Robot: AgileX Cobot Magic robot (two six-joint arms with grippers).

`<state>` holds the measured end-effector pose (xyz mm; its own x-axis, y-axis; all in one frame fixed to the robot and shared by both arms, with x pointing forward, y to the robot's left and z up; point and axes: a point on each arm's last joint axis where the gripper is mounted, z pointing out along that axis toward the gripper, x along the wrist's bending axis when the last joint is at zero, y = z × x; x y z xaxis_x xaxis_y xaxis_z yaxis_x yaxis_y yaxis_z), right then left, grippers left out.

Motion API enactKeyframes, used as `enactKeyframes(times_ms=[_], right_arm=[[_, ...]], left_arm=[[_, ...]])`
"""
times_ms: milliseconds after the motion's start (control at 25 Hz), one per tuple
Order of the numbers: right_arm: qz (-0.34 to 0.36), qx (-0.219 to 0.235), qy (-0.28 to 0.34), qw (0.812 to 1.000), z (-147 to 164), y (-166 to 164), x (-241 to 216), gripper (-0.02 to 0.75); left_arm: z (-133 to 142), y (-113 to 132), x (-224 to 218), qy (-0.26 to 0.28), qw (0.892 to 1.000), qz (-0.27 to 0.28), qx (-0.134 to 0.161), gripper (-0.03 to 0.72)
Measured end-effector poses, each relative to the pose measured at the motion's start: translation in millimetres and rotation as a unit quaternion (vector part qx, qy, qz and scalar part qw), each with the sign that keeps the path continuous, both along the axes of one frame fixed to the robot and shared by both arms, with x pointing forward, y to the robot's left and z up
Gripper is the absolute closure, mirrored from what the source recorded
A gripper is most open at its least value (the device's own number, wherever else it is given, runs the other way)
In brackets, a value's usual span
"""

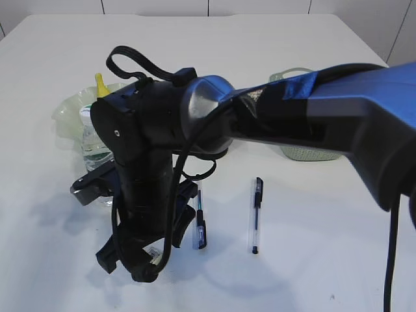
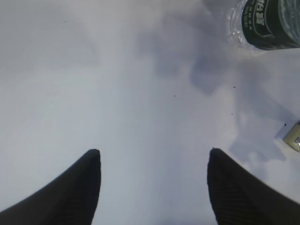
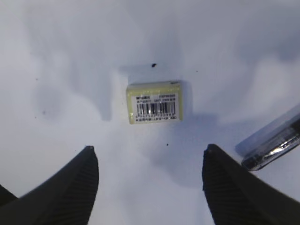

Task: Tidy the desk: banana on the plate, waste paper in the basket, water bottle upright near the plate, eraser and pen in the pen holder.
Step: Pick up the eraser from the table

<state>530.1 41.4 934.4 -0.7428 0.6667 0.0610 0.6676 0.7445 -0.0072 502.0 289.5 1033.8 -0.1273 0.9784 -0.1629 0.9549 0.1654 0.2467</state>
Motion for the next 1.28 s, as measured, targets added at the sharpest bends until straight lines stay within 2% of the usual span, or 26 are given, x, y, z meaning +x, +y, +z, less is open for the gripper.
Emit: enactKeyframes(times_ms=[1280], right_arm=[[0.000, -0.006, -0.002, 1.000, -33.1, 10.7, 10.7, 0.224]], left_arm=[[0.0, 0.0, 0.0, 0.000, 1.000, 0.000, 0.000, 0.195]])
